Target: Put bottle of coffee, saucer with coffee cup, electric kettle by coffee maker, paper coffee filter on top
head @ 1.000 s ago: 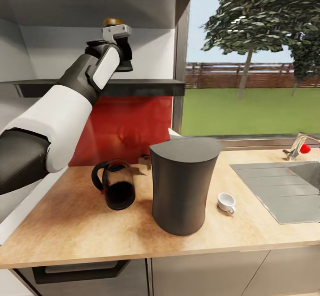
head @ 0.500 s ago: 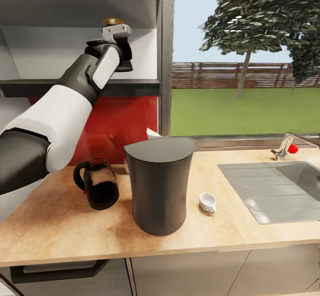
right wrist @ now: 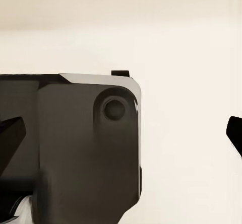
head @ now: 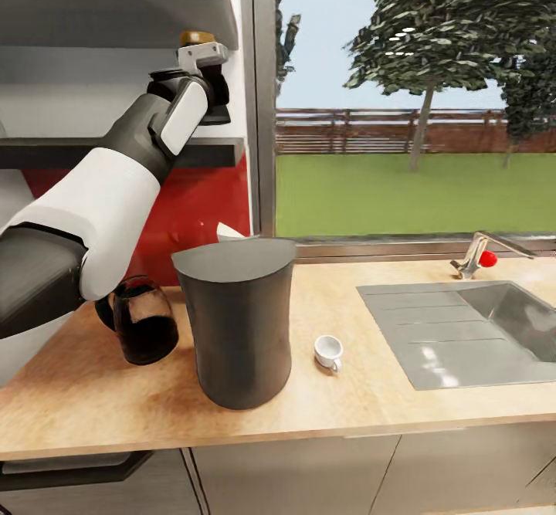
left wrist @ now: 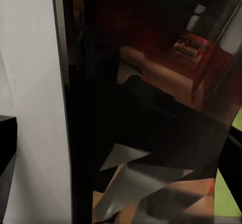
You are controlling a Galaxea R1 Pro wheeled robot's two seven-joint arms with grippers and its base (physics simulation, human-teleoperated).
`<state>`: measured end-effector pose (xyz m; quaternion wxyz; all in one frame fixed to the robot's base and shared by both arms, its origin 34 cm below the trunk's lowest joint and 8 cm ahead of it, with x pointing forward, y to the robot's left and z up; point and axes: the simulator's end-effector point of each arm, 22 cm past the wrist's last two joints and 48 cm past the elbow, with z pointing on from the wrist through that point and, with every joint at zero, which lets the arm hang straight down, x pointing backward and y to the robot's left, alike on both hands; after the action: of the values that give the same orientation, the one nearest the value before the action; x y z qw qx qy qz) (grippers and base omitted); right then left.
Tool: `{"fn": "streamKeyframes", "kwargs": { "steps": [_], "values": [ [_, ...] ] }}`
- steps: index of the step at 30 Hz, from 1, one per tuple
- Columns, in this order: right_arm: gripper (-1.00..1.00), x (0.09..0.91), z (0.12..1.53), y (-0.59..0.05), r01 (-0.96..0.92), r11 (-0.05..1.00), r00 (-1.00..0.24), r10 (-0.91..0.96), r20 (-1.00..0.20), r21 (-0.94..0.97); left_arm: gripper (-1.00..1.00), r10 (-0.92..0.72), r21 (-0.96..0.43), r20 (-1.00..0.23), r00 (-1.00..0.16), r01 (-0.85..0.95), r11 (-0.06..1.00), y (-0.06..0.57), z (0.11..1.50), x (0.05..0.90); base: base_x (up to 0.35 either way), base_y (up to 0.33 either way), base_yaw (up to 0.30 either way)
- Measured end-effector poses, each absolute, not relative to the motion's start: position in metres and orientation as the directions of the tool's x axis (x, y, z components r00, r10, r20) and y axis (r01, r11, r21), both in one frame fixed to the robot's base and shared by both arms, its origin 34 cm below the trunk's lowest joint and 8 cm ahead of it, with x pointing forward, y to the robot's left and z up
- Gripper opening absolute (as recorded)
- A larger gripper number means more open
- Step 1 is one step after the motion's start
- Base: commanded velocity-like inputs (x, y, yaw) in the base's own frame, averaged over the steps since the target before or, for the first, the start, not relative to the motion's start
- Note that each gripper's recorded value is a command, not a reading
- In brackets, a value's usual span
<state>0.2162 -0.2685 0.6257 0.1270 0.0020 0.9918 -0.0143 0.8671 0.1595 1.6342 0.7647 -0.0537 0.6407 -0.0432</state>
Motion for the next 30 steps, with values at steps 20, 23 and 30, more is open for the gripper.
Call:
{"fn": "streamKeyframes", "kwargs": {
  "steps": [20, 23, 30],
  "values": [
    [1.00, 0.2162, 0.6256, -0.2684, 0.008, 1.000, -0.968, 0.001, -0.252, -0.028, -1.00, -0.137, -0.139, -0.975, 0.177, -0.001, 0.990, 0.1589, 1.6347, 0.8668, -0.002, -0.274, 0.000],
    [1.00, 0.2162, 0.6256, -0.2683, 0.008, 1.000, -0.968, 0.000, -0.252, -0.028, -1.00, -0.137, -0.139, -0.975, 0.177, 0.000, 0.990, 0.1583, 1.6346, 0.8671, -0.088, -0.272, 0.000],
    [1.00, 0.2163, 0.6255, -0.2679, 0.008, 1.000, -0.968, 0.001, -0.251, -0.027, -1.00, -0.139, -0.141, -0.975, 0.175, 0.001, 0.990, 0.1579, 1.6333, 0.8675, -0.161, -0.248, 0.000]
  ]
}}
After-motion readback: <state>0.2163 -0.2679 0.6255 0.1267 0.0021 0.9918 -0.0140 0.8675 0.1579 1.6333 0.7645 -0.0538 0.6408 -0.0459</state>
